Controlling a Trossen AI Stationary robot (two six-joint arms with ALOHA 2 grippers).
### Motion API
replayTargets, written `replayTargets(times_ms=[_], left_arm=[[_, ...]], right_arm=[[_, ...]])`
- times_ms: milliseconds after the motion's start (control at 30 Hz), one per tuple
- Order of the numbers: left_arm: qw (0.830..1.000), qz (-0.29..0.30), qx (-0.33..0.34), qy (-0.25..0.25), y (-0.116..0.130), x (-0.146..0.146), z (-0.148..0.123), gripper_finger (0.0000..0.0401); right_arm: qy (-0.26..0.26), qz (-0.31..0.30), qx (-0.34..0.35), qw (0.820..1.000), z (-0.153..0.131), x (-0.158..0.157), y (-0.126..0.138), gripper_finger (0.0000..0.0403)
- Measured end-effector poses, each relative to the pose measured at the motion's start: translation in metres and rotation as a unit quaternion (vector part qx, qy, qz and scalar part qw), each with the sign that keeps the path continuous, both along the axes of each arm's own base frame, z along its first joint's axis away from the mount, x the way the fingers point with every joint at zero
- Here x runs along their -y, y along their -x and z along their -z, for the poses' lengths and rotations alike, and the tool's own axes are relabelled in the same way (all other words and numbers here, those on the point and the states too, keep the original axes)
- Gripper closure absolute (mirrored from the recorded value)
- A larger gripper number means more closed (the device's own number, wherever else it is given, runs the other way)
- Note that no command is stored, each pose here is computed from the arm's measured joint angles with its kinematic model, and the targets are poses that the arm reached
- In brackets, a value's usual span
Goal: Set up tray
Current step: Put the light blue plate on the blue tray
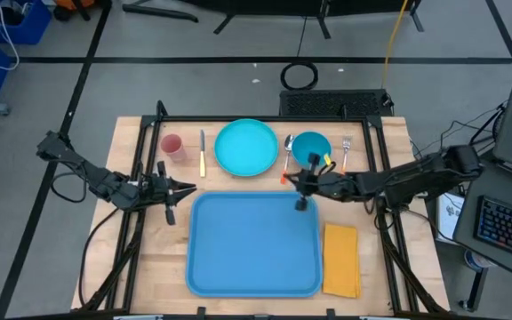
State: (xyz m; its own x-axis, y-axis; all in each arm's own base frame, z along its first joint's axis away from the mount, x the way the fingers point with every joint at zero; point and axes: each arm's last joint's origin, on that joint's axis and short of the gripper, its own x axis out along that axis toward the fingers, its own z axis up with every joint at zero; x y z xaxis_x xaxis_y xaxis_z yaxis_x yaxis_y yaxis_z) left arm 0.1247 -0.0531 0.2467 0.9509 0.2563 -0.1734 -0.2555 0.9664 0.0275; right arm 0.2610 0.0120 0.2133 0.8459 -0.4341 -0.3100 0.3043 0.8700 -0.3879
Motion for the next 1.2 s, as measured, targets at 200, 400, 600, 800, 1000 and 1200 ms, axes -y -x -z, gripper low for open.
replayTargets(times_ms=[200, 400, 600, 800, 1000, 1200], left_arm=[[1.000, 0.000, -0.001, 0.001, 0.000, 0.000, 0.000, 0.0355], [1.000, 0.000, -0.002, 0.001, 0.000, 0.000, 0.001, 0.0355], [1.000, -0.003, -0.001, 0.002, 0.000, 0.000, 0.000, 0.0354], [1.000, 0.000, 0.000, 0.018, 0.000, 0.000, 0.001, 0.0355], [1.000, 0.005, -0.002, 0.021, 0.000, 0.000, 0.001, 0.0354], [1.000, 0.005, -0.008, 0.018, 0.001, 0.000, 0.003, 0.0354]], right_arm=[[-0.033, -0.096, 0.000, 0.995, 0.004, 0.002, -0.007, 0.0403], [-0.071, -0.100, -0.069, 0.990, 0.008, 0.014, -0.007, 0.0403], [-0.104, -0.124, -0.124, 0.979, 0.002, 0.023, -0.026, 0.0402], [-0.085, -0.132, -0.184, 0.970, 0.003, 0.028, -0.051, 0.0370], [-0.065, -0.140, -0.213, 0.965, 0.001, 0.033, -0.070, 0.0298], [-0.024, -0.128, -0.231, 0.964, 0.005, 0.039, -0.086, 0.0223]])
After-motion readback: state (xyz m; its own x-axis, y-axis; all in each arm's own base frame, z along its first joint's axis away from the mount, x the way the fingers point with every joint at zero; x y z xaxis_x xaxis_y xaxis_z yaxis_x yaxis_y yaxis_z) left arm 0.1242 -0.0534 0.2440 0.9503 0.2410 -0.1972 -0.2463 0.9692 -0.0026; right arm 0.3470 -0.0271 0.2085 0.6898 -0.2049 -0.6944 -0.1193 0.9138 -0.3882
